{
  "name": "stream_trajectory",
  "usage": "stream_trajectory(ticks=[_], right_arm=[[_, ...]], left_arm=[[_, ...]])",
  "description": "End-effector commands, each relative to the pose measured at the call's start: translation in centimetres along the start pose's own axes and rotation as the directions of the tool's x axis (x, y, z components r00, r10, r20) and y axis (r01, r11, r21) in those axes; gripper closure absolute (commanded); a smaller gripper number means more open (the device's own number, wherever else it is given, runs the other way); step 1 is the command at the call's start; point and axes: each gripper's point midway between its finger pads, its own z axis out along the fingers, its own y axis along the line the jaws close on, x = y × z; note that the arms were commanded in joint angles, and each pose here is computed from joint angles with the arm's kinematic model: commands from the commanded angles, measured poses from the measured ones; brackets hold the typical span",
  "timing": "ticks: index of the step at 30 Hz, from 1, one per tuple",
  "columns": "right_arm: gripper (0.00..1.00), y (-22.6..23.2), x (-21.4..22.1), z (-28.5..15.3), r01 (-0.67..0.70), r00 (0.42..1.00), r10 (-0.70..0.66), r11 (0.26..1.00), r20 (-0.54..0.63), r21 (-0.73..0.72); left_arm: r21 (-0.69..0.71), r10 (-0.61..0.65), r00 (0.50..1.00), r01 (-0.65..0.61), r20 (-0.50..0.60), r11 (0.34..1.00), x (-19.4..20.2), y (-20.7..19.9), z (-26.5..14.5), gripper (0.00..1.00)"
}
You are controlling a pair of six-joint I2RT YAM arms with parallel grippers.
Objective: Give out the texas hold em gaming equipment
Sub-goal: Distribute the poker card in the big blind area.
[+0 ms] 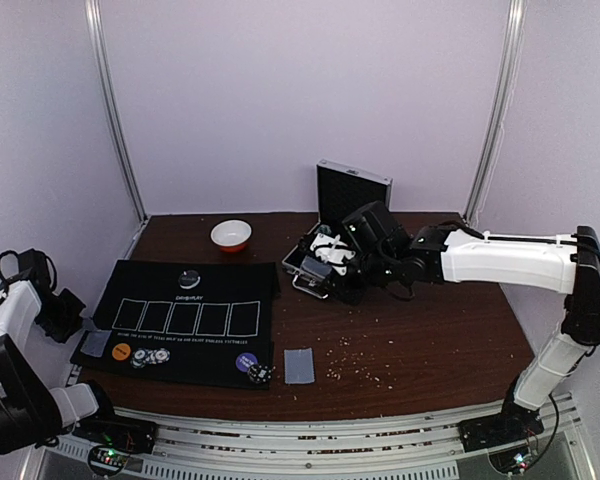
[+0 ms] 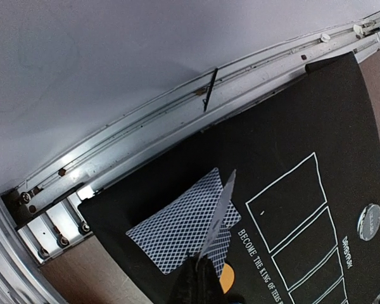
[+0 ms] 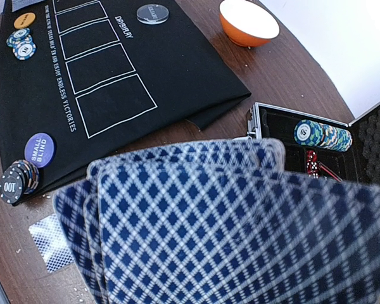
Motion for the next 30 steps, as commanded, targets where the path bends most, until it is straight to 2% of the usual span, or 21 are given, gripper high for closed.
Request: stream_trajectory(ticks=[1, 7, 13, 19, 26, 30], right_arm=[[0.60, -0.6, -1.1, -1.3, 0.000, 0.998, 0.000, 1.000, 0.060, -0.001], [0.60, -0.8, -1.0, -1.2, -0.006, 0.998, 0.006, 1.000, 0.064, -0.006], [0.60, -0.8, -0.8, -1.2, -0.007, 0.998, 0.007, 1.000, 0.057, -0.010], [0.60, -0.8, -0.7, -1.1, -0.006, 0.999, 0.006, 1.000, 0.051, -0.012], [0.60, -0.8, -0.7, -1.1, -0.002, 0.999, 0.003, 1.000, 0.048, -0.012], [0.60, -0.8, -0.7, -1.2, 0.000, 0.999, 0.000, 1.000, 0.049, -0.012]], left_arm=[[-0.022, -0.011, 1.000, 0.011, 0.001, 1.000, 0.1, 0.8, 0.6, 1.00], [0.086, -0.049, 0.999, 0.050, -0.011, 0.995, 0.5, -0.5, 1.5, 1.00], [0.128, -0.068, 0.998, 0.066, 0.007, 0.990, -0.3, -1.5, 1.1, 1.00], [0.102, -0.085, 0.995, 0.079, 0.050, 0.992, -1.3, -1.1, 0.8, 1.00], [0.063, -0.148, 0.989, 0.148, -0.003, 0.987, 1.9, 0.9, 3.1, 1.00], [0.040, -0.167, 0.986, 0.167, -0.008, 0.985, 2.1, 1.3, 3.1, 1.00]])
